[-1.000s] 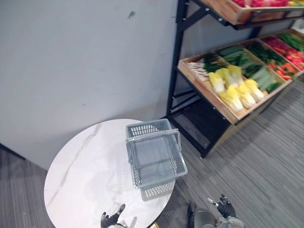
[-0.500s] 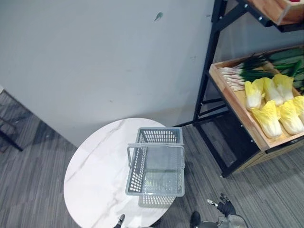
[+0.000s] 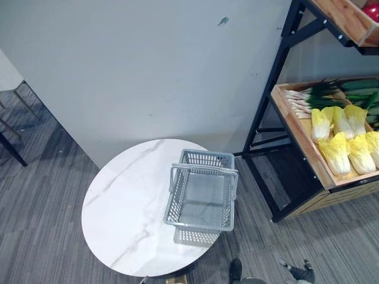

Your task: Pick vegetable in the basket

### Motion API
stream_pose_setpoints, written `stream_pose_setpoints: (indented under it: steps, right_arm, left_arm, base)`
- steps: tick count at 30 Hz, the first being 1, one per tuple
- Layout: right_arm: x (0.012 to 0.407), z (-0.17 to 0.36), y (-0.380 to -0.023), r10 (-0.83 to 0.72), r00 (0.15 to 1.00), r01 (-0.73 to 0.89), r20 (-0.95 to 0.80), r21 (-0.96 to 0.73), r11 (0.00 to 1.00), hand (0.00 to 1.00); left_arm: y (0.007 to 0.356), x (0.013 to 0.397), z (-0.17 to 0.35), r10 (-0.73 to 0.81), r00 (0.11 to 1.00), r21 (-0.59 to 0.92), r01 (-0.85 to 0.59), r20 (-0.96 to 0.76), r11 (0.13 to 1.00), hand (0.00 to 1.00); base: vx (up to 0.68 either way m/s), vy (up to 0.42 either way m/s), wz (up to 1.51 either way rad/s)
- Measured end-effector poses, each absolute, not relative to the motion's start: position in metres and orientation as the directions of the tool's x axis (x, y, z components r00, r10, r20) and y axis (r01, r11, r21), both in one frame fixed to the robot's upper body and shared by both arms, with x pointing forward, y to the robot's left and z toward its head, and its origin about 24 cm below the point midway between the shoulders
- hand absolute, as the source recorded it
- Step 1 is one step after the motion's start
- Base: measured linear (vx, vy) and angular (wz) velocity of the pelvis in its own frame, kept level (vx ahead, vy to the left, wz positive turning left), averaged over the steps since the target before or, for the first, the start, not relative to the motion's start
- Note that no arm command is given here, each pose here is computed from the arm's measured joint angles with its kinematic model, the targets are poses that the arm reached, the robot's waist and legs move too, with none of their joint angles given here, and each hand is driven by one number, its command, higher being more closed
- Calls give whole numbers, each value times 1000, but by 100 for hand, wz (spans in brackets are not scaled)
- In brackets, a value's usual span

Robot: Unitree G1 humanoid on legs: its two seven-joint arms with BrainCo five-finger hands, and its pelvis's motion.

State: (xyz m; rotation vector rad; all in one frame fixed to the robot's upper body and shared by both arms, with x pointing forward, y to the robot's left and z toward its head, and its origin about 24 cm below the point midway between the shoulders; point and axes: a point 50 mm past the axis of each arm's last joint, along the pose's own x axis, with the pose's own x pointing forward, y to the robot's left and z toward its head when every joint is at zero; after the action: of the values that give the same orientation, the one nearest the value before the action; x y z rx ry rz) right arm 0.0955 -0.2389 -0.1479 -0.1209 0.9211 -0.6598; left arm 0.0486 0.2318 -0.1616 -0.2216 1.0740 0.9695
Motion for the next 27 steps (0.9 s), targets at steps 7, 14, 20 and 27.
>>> stream_pose_setpoints:
  steps: [7, 14, 20, 27]
  right_arm:
    - [161, -85, -308, -725, 590, 540, -354, -495, 681, 0]
    - [259, 31, -281, -413, 902, 413, 129, -538, 735, 0]
    - [306, 87, -211, 26, 970, 134, 243, -617, 776, 0]
    - [322, 107, -191, 193, 957, 10, 215, -691, 723, 0]
  left_arm:
    - [266, 58, -150, 625, 182, 313, -740, -759, 595, 0]
    - [273, 67, -146, 627, 190, 323, -724, -756, 609, 0]
    - [276, 83, -140, 633, 231, 306, -722, -739, 620, 0]
    - [272, 91, -140, 623, 253, 290, -716, -740, 635, 0]
  base:
    - [7, 43, -11]
    - [62, 28, -3]
    - [37, 21, -1]
    - [-5, 0, 3]
